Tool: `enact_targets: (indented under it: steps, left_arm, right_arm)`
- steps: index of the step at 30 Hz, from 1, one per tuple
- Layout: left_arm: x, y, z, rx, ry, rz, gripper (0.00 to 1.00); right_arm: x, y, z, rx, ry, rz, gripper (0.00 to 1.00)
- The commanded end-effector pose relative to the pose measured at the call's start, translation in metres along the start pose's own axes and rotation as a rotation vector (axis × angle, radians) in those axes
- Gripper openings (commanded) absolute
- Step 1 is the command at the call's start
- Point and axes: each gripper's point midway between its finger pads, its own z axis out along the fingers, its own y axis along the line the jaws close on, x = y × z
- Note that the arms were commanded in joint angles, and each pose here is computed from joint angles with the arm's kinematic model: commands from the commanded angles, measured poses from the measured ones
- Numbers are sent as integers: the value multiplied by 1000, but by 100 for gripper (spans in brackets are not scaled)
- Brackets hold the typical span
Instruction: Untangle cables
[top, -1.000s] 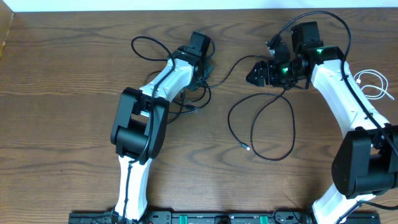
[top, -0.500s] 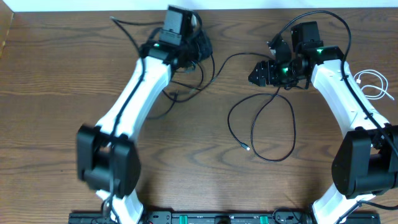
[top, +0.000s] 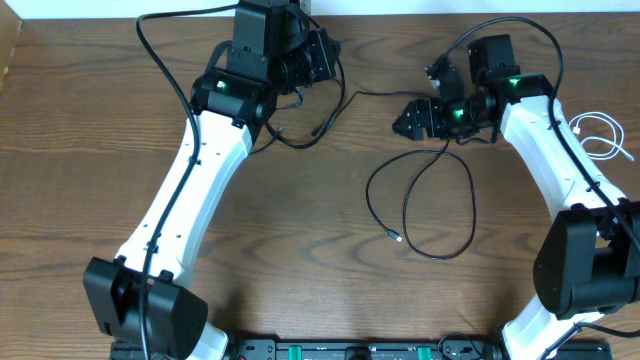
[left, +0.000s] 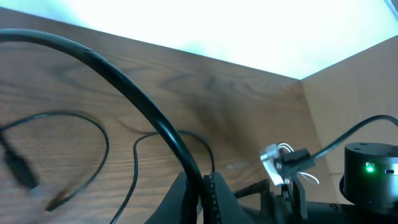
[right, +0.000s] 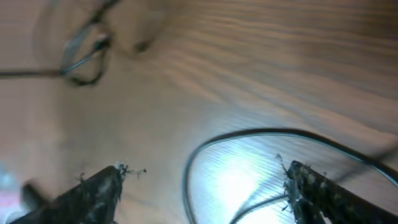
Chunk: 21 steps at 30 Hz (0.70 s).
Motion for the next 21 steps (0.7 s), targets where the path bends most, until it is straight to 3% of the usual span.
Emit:
enact_targets:
  steps: [1,11,16,21]
  left_arm:
    - [-2,-9,-5,24,-6,18,7]
    - [-5,-11,-6,34,-14,-215,7]
    - [-16,-27,-19,96,-48,-196,7]
    - [-34,-47,-56,146,-127,-165,8]
  right_arm:
    - [4,52,-6,-296,-12,-203,84]
    - [1,85,6,-349,-31,-330,80]
    - [-15,102,15,-337,-103,-447,67]
    - [-37,113,26,-255,-190,-512,65]
